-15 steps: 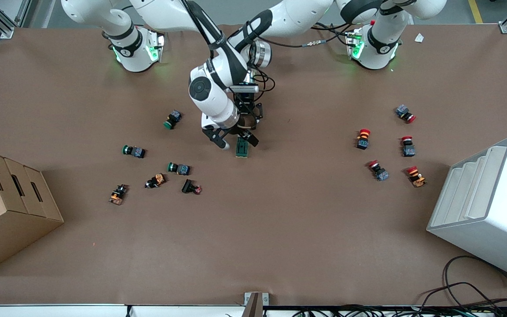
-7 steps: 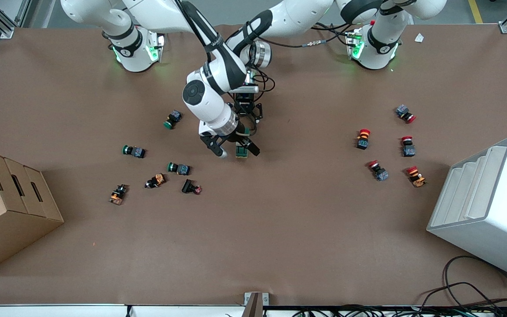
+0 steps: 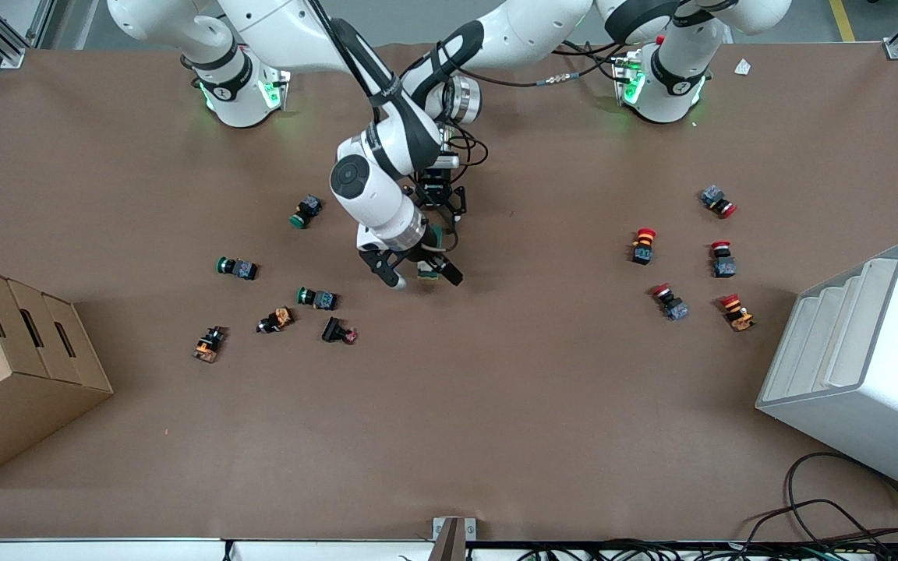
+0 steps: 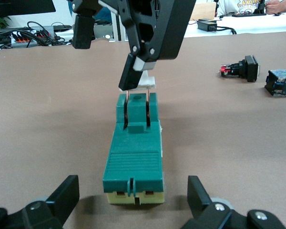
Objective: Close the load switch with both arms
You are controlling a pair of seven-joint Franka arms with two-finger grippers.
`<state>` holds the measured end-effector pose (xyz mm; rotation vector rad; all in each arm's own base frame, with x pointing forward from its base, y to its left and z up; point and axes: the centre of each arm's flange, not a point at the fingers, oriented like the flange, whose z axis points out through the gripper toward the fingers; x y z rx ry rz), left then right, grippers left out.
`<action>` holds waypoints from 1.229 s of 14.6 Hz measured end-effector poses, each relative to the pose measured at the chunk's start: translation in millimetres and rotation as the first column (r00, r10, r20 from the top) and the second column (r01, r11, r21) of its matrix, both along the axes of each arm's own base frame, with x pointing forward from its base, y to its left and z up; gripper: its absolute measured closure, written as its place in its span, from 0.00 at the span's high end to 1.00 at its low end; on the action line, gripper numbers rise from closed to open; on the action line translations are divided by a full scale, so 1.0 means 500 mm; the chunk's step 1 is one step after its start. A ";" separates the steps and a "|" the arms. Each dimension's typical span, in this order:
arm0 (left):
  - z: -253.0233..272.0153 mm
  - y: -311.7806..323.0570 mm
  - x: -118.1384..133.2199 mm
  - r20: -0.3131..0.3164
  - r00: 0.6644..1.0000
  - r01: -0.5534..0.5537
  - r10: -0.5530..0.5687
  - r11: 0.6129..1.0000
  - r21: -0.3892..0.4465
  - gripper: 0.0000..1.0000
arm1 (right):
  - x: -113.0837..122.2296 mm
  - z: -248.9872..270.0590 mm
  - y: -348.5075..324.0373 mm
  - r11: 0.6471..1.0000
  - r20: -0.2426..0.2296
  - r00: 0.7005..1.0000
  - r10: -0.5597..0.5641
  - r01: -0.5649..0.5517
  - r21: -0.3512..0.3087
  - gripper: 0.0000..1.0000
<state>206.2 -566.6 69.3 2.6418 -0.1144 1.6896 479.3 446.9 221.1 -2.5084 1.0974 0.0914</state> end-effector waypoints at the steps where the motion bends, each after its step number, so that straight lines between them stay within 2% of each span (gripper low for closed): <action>1: 0.000 0.000 0.000 0.000 1.000 0.000 0.000 1.000 0.000 1.00 | 0.007 -0.006 0.000 1.000 -0.001 1.000 -0.003 0.003 -0.001 1.00; 5: 0.001 -0.003 0.002 0.001 1.000 -0.001 0.001 1.000 -0.001 1.00 | 0.019 -0.010 0.001 1.000 -0.016 1.000 -0.003 0.003 0.000 1.00; 9: 0.000 -0.004 0.003 0.001 1.000 -0.002 0.002 1.000 -0.001 1.00 | 0.049 -0.006 -0.009 1.000 -0.001 1.000 -0.017 0.017 0.008 1.00; 14: 0.000 -0.004 0.003 0.001 1.000 -0.002 0.002 1.000 -0.001 1.00 | 0.118 0.019 -0.045 1.000 -0.066 0.998 -0.002 0.003 0.014 1.00; 16: 0.000 -0.004 0.003 0.001 1.000 0.000 0.000 1.000 0.001 1.00 | 0.150 0.032 -0.076 0.999 -0.073 0.996 0.042 -0.044 -0.027 1.00; 18: 0.001 -0.005 0.004 0.001 1.000 0.004 -0.004 1.000 0.010 1.00 | 0.189 0.058 -0.136 0.984 -0.088 0.988 0.125 -0.134 -0.113 1.00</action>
